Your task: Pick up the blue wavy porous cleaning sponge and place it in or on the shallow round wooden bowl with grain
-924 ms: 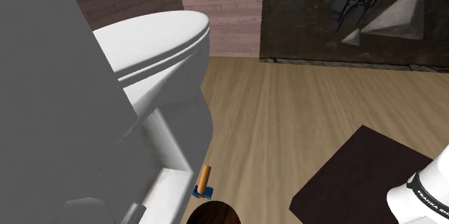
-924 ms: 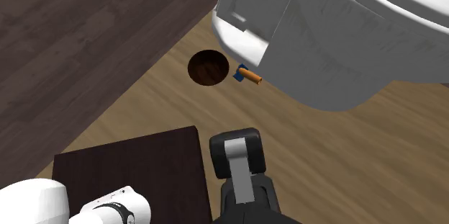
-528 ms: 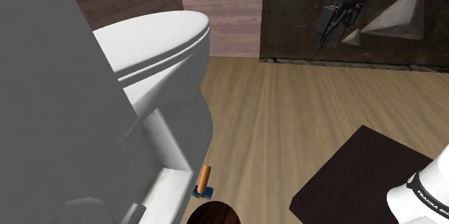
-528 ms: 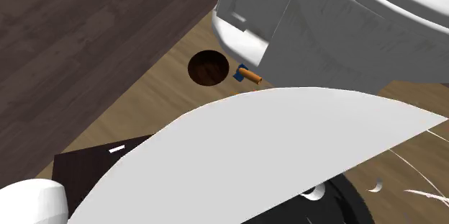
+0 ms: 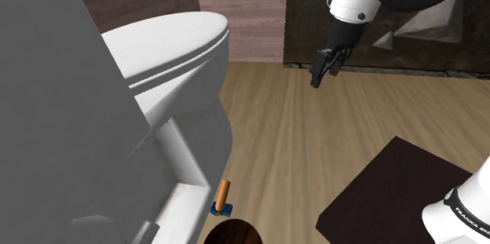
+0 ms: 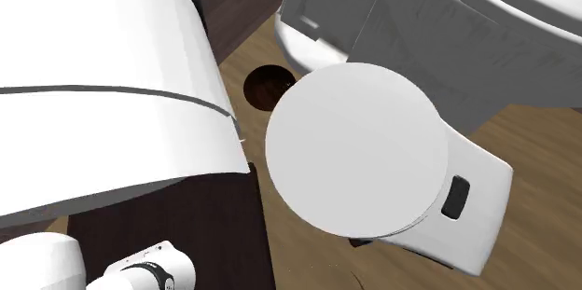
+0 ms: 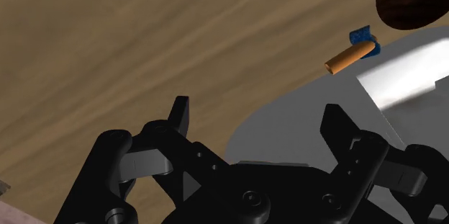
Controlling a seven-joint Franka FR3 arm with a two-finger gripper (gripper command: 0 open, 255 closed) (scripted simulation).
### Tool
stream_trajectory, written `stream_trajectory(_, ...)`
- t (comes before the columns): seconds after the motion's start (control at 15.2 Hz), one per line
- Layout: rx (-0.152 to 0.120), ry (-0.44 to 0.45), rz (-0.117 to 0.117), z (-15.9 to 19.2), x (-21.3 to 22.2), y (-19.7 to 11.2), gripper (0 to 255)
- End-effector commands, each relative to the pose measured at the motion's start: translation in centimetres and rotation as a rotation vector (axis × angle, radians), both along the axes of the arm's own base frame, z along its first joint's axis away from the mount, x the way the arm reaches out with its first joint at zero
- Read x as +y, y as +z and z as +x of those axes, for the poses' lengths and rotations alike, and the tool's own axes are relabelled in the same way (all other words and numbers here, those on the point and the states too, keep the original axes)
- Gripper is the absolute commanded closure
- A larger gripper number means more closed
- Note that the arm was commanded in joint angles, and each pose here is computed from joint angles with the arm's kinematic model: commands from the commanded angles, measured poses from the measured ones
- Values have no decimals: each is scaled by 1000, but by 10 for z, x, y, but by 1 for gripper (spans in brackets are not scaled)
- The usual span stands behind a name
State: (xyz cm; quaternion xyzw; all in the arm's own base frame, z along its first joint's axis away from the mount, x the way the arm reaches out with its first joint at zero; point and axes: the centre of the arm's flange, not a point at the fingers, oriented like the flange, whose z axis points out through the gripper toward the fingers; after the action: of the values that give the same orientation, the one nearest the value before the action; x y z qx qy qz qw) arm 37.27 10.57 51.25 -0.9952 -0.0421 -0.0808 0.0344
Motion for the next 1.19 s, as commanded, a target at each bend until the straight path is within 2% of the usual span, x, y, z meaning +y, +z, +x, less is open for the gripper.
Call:
stream_trajectory(0.0, -5, 25, -1, 4, 17, -19, 0)
stream_trajectory(1.12, -29, 234, -17, 48, 154, -189, 0)
